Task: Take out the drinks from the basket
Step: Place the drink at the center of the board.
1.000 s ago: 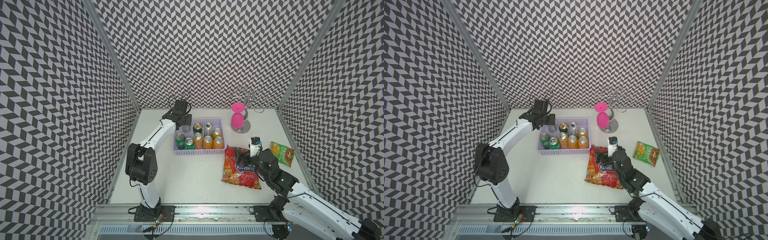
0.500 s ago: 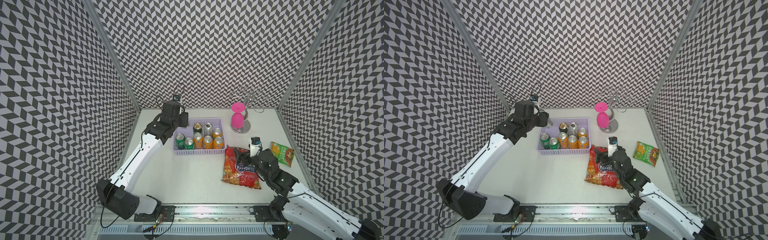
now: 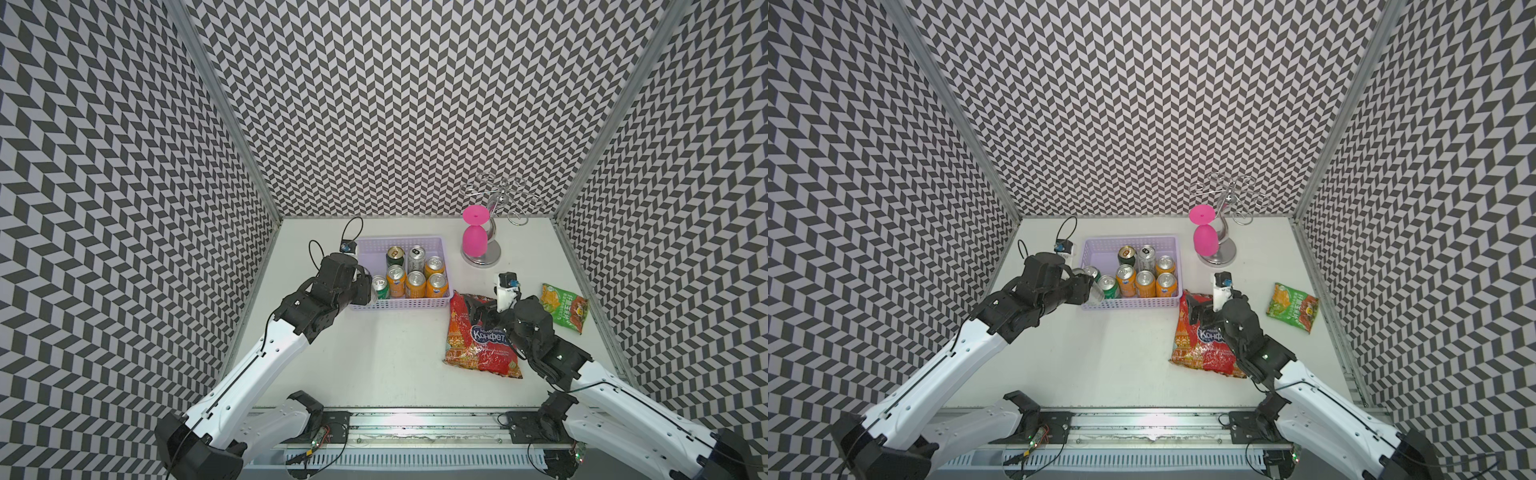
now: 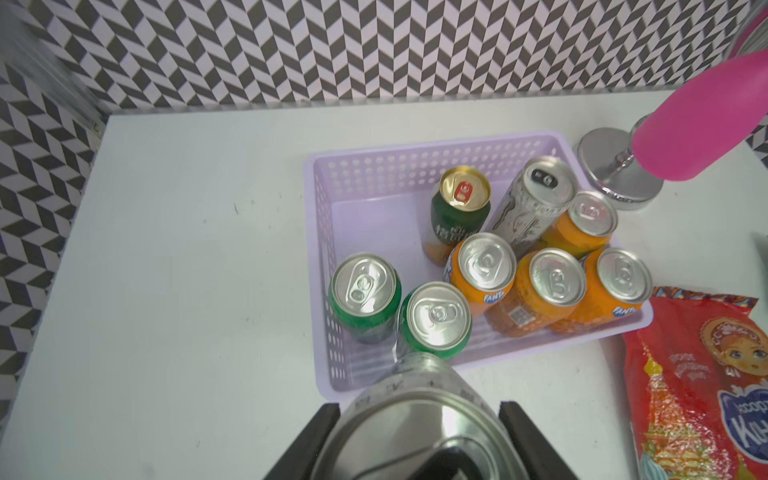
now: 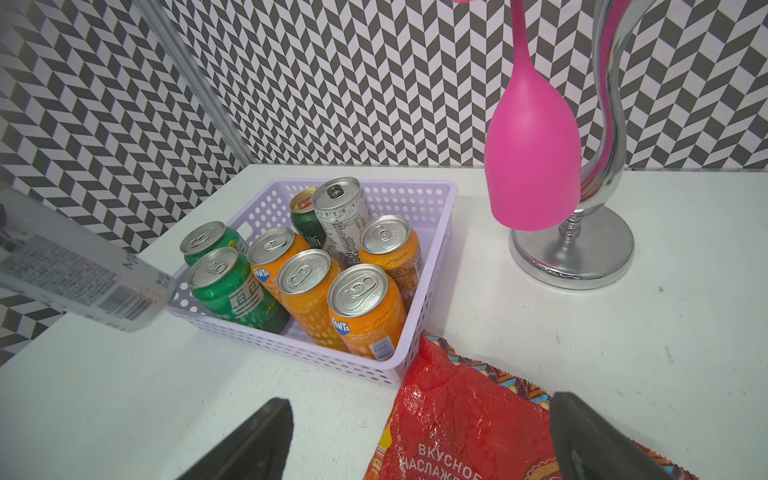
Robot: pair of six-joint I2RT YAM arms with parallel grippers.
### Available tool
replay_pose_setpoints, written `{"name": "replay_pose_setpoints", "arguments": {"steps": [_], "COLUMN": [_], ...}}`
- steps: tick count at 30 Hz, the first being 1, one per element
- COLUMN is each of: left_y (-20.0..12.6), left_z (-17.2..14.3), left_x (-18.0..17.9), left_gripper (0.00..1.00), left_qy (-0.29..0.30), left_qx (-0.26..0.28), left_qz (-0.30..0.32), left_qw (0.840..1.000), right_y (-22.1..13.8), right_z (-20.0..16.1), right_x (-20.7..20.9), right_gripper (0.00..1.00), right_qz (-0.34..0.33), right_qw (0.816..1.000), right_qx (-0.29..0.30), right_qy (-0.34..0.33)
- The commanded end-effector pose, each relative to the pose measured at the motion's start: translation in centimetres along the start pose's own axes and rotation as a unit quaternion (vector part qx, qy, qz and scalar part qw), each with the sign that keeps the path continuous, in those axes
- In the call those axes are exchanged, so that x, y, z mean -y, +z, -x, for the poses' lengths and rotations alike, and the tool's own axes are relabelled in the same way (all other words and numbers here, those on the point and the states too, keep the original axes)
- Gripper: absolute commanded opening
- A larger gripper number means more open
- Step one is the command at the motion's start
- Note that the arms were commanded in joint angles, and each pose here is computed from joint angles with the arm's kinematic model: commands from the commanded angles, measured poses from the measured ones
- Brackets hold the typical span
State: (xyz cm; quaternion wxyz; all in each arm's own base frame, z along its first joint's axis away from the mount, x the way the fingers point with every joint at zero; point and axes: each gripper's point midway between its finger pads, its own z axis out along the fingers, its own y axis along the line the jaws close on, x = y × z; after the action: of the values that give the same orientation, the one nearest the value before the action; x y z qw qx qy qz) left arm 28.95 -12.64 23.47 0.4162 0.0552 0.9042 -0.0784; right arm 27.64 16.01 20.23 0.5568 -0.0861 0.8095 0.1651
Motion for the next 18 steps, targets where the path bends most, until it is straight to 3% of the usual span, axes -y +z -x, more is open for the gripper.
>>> {"name": "replay_pose_setpoints", "arguments": {"steps": [1,7,18], "left_y": [-1.3,0.2,3.2], "left_z": [0.7,-2.1,-3.8], "left_x": [0.2,-1.1,-2.3], "left_gripper": [0.49,0.49,0.49], "left_qy": [-0.033,-0.031,-0.024], "left_qx": [0.038,0.011,0.010], "left_qz": [-0.018,0.012,0.050], "left_qw": [0.999,0.999,0.998], "right_y": [0.2,0.4,0.3], "right_z": [0.8,0.7,0.7], "right_x": [-0.3,-0.4,-0.3], "right_gripper": [1.00,1.00,0.99], "right_qz": [0.008,0.009,0.006], "right_qw": [1.000,1.000,1.000], "right_qx": [0.020,0.019,0.017], "right_qy": [0.003,0.006,0.006]}}
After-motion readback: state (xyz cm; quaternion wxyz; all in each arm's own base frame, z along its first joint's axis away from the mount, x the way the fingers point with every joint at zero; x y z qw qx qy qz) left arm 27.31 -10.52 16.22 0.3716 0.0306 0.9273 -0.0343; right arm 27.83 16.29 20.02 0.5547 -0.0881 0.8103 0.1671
